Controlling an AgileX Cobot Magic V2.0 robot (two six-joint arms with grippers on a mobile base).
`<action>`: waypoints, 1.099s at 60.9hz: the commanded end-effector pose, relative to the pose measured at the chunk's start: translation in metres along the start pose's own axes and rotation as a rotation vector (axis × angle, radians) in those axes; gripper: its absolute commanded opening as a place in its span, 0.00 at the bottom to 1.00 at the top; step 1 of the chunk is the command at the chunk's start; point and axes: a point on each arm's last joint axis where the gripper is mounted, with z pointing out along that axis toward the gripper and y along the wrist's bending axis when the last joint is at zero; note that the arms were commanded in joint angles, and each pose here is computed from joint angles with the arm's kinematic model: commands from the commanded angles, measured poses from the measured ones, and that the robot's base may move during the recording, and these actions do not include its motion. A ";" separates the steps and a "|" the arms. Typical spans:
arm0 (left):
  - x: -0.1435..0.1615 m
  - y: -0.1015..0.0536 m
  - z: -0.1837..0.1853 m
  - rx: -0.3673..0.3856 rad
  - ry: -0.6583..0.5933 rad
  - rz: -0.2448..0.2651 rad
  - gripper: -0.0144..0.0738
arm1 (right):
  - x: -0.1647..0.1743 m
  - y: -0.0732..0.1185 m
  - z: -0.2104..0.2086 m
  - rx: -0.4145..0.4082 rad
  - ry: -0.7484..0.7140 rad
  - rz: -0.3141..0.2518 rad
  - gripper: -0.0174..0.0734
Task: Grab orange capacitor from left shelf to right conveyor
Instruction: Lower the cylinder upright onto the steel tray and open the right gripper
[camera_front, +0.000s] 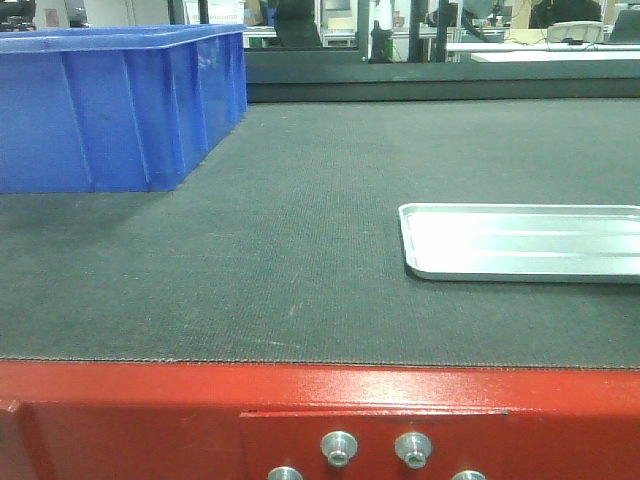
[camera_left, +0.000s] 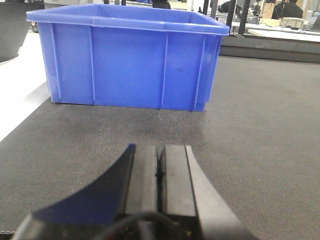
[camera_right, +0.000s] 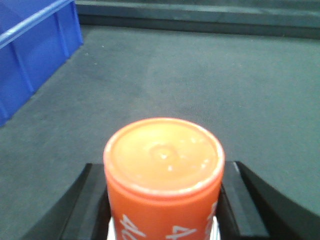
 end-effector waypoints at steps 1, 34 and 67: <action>-0.011 -0.001 -0.002 0.015 -0.113 0.000 0.04 | -0.020 -0.001 0.022 0.004 -0.149 0.006 0.30; -0.011 -0.001 -0.002 0.015 -0.113 0.000 0.04 | 0.094 0.000 0.122 -0.052 -0.300 -0.155 0.30; -0.011 -0.001 -0.002 0.015 -0.113 0.000 0.04 | 0.169 0.000 0.178 -0.120 -0.206 -0.171 0.30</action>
